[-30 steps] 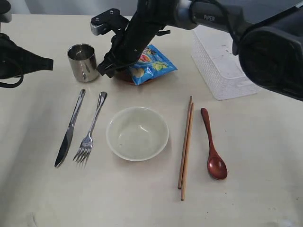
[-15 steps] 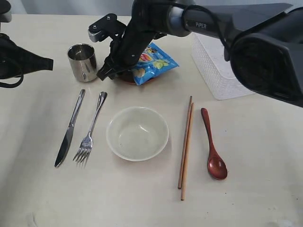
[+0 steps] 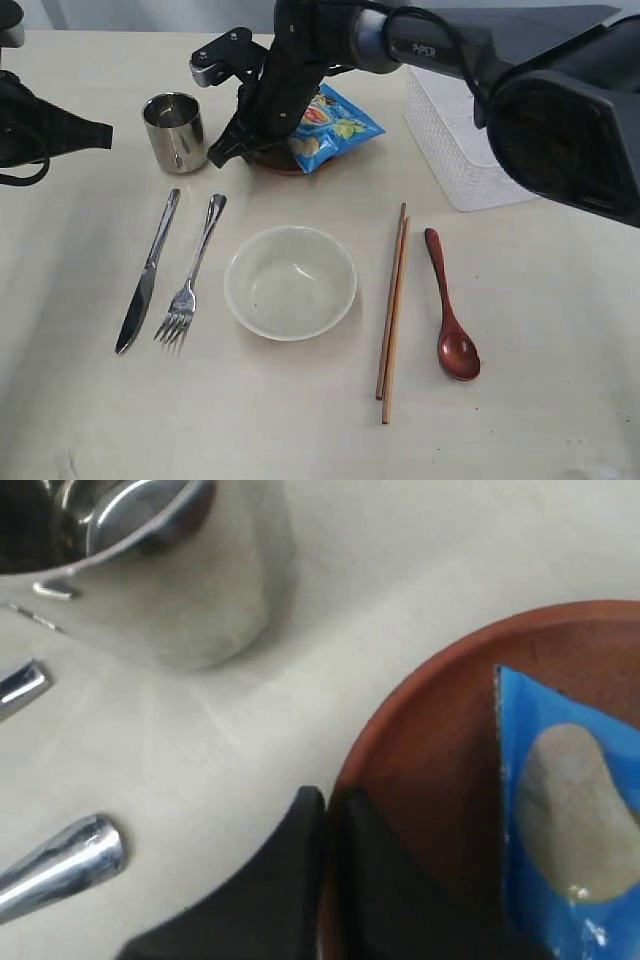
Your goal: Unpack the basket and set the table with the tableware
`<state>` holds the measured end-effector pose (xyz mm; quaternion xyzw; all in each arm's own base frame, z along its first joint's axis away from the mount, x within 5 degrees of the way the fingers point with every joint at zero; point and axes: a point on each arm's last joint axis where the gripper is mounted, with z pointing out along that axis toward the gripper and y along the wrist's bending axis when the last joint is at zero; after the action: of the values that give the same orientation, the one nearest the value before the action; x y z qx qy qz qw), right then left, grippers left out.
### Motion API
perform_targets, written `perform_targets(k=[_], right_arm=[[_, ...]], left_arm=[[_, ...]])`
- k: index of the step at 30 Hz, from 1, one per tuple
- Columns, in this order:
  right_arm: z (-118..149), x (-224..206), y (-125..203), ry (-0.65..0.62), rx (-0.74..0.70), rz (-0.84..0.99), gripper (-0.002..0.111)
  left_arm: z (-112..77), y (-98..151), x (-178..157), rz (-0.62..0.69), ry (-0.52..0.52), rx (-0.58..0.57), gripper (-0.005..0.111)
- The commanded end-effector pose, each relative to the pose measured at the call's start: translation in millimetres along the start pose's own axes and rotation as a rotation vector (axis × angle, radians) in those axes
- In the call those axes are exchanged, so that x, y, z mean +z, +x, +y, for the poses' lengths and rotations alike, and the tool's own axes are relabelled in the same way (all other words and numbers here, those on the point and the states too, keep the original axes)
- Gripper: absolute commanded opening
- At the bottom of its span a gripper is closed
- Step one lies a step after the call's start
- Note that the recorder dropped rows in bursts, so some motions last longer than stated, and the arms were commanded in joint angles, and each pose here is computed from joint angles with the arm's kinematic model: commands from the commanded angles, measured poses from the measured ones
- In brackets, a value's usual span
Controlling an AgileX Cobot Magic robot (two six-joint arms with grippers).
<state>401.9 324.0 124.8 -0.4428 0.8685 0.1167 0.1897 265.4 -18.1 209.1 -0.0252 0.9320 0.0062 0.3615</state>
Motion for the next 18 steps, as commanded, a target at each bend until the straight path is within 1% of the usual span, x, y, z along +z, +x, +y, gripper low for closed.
perform_targets(k=[1,9,14,18], right_arm=[[-5,3,9,0.023,0.022,0.077,-0.001],[-7,0,17,0.052,0.033,0.170,-0.001],[-8,-10,9,0.066,0.029,0.121,-0.001],[-8,-27,-8,0.077,0.034,0.029,-0.001]], left_arm=[[0.5,2,0,0.000,0.003,-0.009,0.000],[0.5,2,0,0.000,0.003,-0.009,0.000],[0.5,2,0,0.000,0.003,-0.009,0.000],[0.5,2,0,0.000,0.003,-0.009,0.000]])
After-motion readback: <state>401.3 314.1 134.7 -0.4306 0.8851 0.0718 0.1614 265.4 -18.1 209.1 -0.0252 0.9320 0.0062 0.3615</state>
